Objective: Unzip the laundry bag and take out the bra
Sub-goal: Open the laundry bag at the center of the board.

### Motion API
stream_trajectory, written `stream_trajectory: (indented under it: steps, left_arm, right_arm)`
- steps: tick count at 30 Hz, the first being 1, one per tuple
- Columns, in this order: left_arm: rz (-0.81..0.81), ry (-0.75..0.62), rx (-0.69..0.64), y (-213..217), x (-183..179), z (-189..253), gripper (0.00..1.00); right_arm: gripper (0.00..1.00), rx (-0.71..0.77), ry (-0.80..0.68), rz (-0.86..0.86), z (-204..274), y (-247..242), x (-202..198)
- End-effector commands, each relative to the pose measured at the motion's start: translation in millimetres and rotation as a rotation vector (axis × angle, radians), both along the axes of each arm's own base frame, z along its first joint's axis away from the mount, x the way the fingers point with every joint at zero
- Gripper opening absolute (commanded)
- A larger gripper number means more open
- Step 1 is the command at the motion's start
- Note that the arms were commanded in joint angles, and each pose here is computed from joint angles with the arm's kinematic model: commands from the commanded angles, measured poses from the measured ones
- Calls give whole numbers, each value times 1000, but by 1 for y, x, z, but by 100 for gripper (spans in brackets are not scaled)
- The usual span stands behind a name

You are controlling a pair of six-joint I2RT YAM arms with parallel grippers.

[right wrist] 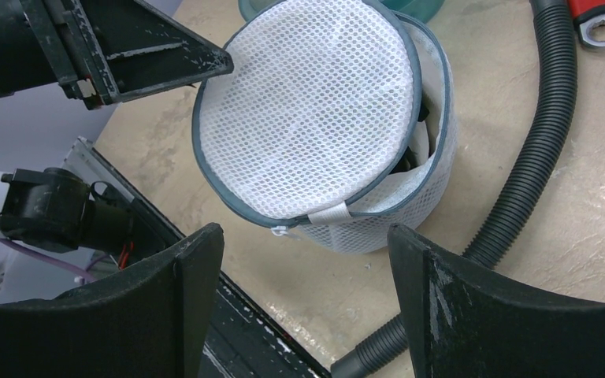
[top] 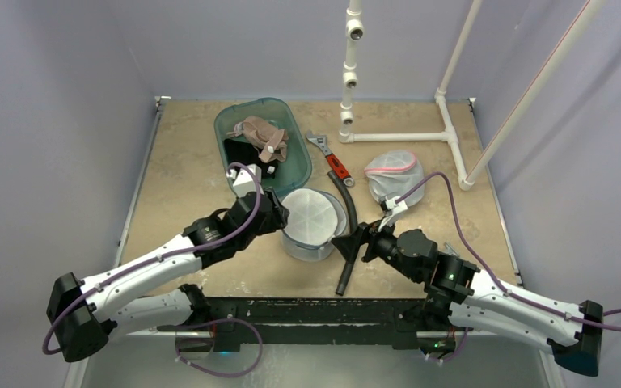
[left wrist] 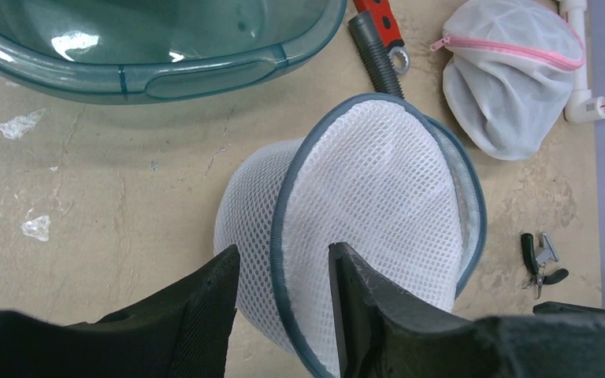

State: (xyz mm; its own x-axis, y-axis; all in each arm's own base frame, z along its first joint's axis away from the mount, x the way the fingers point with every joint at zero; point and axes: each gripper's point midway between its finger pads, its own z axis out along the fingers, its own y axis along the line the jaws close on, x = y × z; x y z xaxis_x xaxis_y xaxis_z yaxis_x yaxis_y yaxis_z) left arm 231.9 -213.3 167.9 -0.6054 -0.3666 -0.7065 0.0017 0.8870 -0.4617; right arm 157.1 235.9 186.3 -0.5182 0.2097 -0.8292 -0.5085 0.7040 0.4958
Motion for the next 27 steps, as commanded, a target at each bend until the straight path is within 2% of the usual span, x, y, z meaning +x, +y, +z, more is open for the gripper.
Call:
stream_trajectory:
  steps: [1, 6, 9, 14, 18, 23, 27]
  left_arm:
    - [-13, -4, -46, -4, 1, 0, 42]
    - [-40, -6, -69, -10, 0, 0, 21]
    - [-52, -33, -94, -11, 0, 11, 12]
    - [-69, -82, -98, -10, 1, 27, 8]
    - [-131, -109, -101, -18, 0, 35, 0]
    - [-218, -180, -94, -25, -3, 50, 0]
    - [-310, -307, -116, -30, -7, 76, 0]
  right_arm:
    - [79, 17, -4, 5, 5, 2, 0]
    - [78, 20, -8, 5, 6, 2, 1]
    - [78, 19, -10, 5, 6, 2, 1]
    - [78, 12, -15, -3, 7, 0, 2]
    - [80, 14, -21, -18, 9, -2, 4]
    - [83, 29, -19, -69, 12, -7, 10]
    - [85, 82, -21, -99, 26, -10, 12]
